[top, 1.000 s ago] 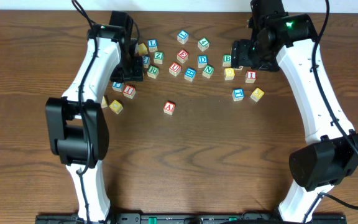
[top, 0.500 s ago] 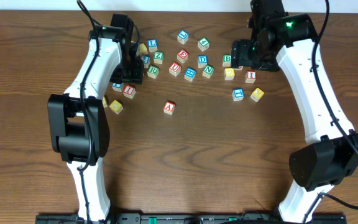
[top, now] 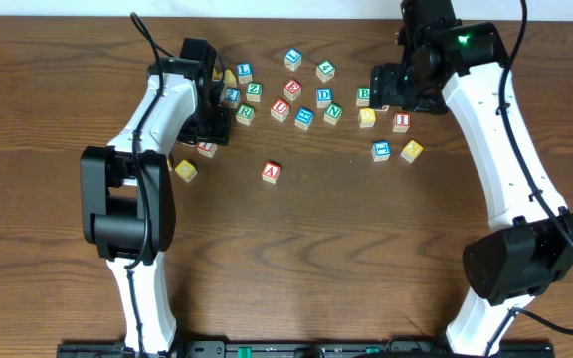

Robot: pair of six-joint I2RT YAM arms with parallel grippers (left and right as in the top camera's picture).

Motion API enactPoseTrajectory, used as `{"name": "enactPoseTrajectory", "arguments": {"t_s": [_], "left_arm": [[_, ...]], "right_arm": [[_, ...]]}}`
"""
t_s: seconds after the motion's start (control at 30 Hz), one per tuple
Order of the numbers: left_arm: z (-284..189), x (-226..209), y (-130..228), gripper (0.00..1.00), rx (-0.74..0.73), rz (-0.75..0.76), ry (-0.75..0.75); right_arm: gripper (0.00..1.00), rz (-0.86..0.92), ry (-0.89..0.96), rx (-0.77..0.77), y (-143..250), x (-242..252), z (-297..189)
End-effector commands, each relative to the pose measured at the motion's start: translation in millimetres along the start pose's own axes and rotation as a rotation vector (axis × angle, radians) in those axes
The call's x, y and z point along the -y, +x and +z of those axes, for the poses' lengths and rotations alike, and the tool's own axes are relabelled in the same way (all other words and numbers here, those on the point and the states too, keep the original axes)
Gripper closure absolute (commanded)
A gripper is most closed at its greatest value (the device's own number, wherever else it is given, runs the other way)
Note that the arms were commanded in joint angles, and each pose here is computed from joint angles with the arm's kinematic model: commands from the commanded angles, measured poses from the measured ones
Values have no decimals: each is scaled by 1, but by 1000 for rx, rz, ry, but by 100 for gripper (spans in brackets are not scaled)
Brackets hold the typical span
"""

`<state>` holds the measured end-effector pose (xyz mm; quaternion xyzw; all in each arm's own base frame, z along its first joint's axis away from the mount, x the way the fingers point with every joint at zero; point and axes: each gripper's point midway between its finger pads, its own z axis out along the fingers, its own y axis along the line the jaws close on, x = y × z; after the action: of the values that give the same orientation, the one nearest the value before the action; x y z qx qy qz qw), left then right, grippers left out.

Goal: Spell out AI2
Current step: 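Move the left gripper down onto the red I block and grasp it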

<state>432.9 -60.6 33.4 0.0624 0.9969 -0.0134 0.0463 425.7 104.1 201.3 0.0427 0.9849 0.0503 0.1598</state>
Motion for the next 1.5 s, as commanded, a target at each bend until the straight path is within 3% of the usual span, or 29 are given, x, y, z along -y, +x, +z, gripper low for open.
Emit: {"name": "enactPoseTrajectory", "arguments": {"t_s": [0.0,0.7,0.97,1.27,1.47], "left_arm": [[8,-2,5,42,-15,13,-6],[23,-4,8,43,-5,13,-17],[23,-4,8,66,-6,-25,-17],[18,-3,5,74,11,-43,-17],[-20,-1,-6,74,103,-69,-11]], "right_arm": [[19,-13,0,-8,1,0,2],[19,-13,0,-8,1,0,2],[19,-13,-1,-7,1,0,2],[18,-12,-1,-6,1,0,2],[17,-13,-6,9,-3,-2,2]]}}
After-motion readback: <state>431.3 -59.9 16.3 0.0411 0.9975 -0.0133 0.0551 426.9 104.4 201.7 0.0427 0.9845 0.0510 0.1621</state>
